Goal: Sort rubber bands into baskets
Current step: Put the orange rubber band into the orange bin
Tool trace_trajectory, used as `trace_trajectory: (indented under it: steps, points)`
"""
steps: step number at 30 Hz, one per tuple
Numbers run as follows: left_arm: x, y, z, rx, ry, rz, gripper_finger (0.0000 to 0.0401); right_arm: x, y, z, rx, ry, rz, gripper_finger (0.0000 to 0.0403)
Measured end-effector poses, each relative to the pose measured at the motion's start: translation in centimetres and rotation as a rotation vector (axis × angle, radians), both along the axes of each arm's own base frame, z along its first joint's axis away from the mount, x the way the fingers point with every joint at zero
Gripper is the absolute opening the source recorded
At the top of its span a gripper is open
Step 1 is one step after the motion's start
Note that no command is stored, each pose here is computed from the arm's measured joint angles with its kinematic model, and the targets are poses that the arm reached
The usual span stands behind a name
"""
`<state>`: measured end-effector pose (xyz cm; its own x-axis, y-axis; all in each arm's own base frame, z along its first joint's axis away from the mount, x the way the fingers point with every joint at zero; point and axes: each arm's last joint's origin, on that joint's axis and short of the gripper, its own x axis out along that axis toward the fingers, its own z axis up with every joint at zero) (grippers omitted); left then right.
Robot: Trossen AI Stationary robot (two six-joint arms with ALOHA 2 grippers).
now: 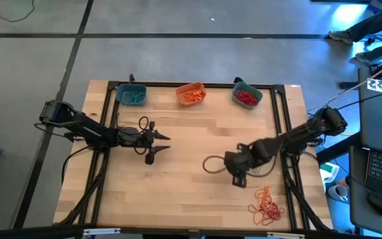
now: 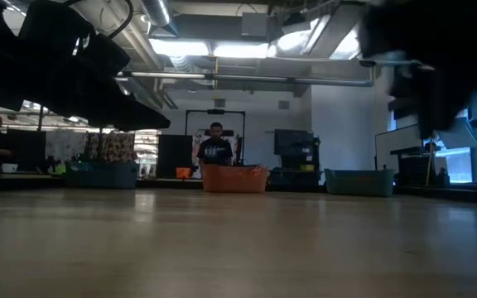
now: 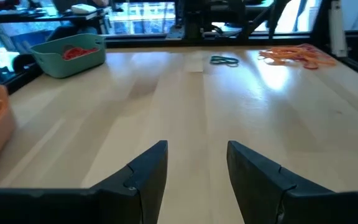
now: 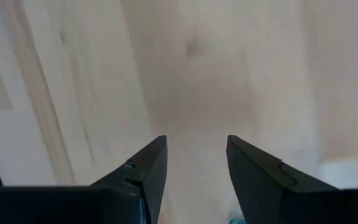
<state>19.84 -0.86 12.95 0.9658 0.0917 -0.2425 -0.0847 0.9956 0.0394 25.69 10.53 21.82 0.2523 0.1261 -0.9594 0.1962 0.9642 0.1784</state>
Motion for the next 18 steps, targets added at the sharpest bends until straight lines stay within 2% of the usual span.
trace_trajectory:
  steps: [8,14,18]
  points:
    - [0.0,-0.1,0.0,-0.006,0.000,-0.018,0.0164,-4.1,2.1,-3.3,0.031,0.259,-0.174,0.0165]
    - [0.0,-0.1,0.0,-0.013,-0.001,-0.016,0.0164,-5.7,2.4,-3.7,0.017,0.394,-0.239,0.0165]
    - [0.0,-0.1,0.0,-0.018,0.000,-0.015,0.0164,-6.3,3.3,-3.6,0.121,0.490,-0.276,0.0165]
